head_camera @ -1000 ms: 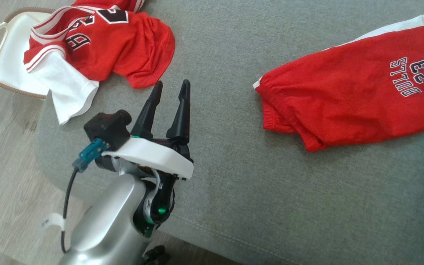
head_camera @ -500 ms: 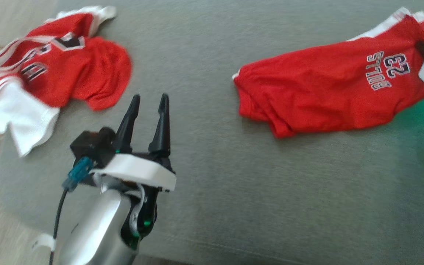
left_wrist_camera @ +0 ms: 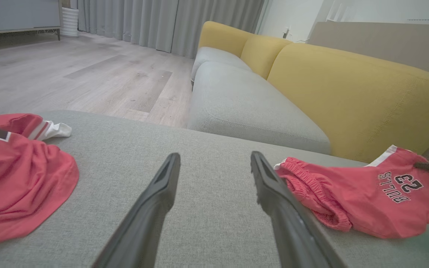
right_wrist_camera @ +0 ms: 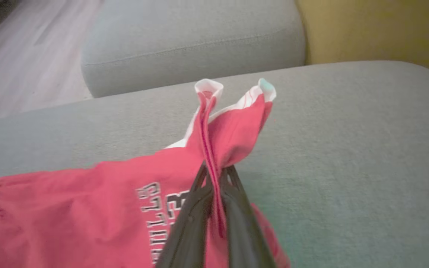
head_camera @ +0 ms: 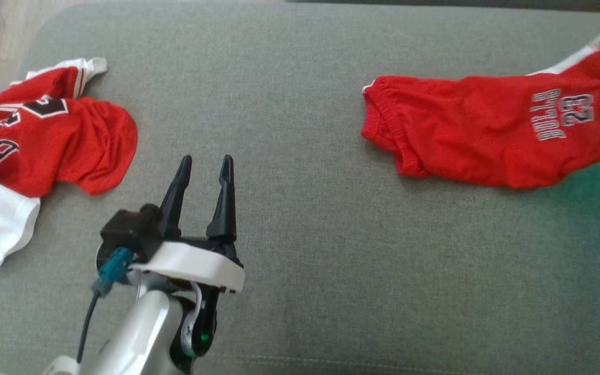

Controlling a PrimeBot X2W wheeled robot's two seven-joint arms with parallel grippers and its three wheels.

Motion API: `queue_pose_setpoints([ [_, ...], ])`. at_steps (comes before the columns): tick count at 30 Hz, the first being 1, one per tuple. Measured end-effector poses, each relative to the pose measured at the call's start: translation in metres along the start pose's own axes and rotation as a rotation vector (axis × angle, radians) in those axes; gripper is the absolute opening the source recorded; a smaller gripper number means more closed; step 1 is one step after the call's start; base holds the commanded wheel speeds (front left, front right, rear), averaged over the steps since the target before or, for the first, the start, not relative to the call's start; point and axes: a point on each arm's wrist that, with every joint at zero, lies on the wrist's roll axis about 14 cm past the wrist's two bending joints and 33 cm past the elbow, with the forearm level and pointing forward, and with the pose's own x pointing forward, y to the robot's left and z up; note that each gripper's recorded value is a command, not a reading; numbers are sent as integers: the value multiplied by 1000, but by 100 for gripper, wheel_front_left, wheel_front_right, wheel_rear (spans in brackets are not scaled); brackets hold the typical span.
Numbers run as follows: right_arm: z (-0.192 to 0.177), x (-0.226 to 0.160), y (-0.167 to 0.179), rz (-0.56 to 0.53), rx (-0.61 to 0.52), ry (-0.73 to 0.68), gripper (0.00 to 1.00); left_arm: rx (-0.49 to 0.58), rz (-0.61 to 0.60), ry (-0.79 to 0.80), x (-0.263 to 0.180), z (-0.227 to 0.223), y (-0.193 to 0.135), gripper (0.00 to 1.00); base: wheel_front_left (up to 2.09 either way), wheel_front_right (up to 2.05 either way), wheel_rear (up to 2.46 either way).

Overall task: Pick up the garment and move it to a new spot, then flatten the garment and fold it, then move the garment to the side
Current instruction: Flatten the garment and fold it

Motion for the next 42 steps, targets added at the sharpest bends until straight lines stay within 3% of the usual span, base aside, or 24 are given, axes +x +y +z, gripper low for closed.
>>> queue_pose_setpoints([
  [5,9,-2,60,123,-50,-22,0,5,0,-3,-7,0,-2,100,0,0,0],
  [10,-3,-1,131,258,-116,46,0,-8,12,-12,-13,4,0,100,0,0,0],
  [20,-28,1,200,371,-177,123,0,-2,83,2,-30,-1,22,100,0,0,0],
  [21,-32,0,206,380,-171,131,30,5,89,-4,-30,1,26,100,0,0,0],
  [22,-33,0,208,383,-167,131,97,5,89,-4,-29,1,26,100,0,0,0],
  [28,-10,-15,238,493,-5,-16,100,3,67,17,-25,-7,19,100,0,0,0],
  [33,4,-33,236,551,108,-65,100,0,47,8,-20,-5,14,100,0,0,0],
  [36,26,-41,208,527,129,-162,100,-4,25,4,-18,-4,7,100,0,0,0],
  [42,82,-61,122,374,125,-447,100,-9,4,12,-23,-7,-1,100,0,0,0],
])
